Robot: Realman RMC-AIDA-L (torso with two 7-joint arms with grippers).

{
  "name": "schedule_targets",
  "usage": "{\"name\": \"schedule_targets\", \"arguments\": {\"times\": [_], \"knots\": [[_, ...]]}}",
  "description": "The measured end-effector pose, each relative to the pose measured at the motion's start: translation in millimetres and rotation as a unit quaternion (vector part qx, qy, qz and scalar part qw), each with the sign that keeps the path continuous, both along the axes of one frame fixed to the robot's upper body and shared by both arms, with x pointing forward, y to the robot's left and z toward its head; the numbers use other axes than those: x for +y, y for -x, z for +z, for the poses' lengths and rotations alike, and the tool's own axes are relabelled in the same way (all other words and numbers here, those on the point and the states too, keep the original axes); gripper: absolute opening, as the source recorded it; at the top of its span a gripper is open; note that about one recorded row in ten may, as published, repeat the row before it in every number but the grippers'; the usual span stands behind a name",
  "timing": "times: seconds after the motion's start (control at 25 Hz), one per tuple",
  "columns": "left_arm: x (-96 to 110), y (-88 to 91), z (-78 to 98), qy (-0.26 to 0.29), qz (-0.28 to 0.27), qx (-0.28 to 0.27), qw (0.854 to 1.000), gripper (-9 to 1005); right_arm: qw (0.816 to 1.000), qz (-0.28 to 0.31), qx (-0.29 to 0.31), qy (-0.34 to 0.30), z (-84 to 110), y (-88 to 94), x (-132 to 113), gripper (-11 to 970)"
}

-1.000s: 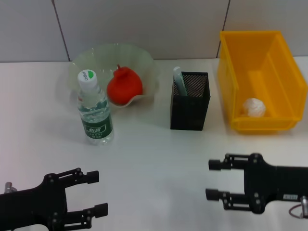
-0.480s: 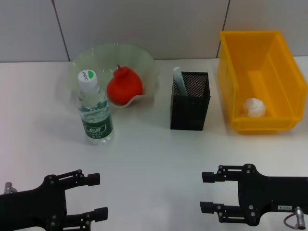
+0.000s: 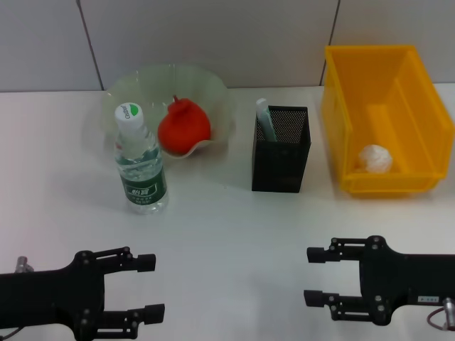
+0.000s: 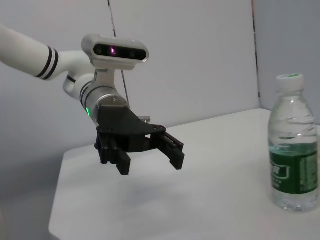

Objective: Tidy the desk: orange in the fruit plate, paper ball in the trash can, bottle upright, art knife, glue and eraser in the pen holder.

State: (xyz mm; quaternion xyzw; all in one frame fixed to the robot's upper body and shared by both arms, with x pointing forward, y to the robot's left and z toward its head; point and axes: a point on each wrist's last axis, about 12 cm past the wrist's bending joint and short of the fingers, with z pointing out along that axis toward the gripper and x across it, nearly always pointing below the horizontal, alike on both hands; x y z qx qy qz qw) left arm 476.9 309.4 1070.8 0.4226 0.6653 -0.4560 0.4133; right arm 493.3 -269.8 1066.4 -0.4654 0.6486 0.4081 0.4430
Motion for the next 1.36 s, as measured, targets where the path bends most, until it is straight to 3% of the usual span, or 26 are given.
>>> {"name": "schedule_targets", "arguments": {"times": [0.4,1.36], "knots": [[-1.9,-14.2,10.6,-0.01,-0.004,0.007,1.0,799,1.0,0.002,-0.005,0.014,3.2,-4.5,-5.4,636],[-3.6,-14.6,10.2,-0.012,-0.003,0.001,1.0,799,1.0,-0.002,-0.007,0.014,0.7,-2.8,-3.8,637]]}}
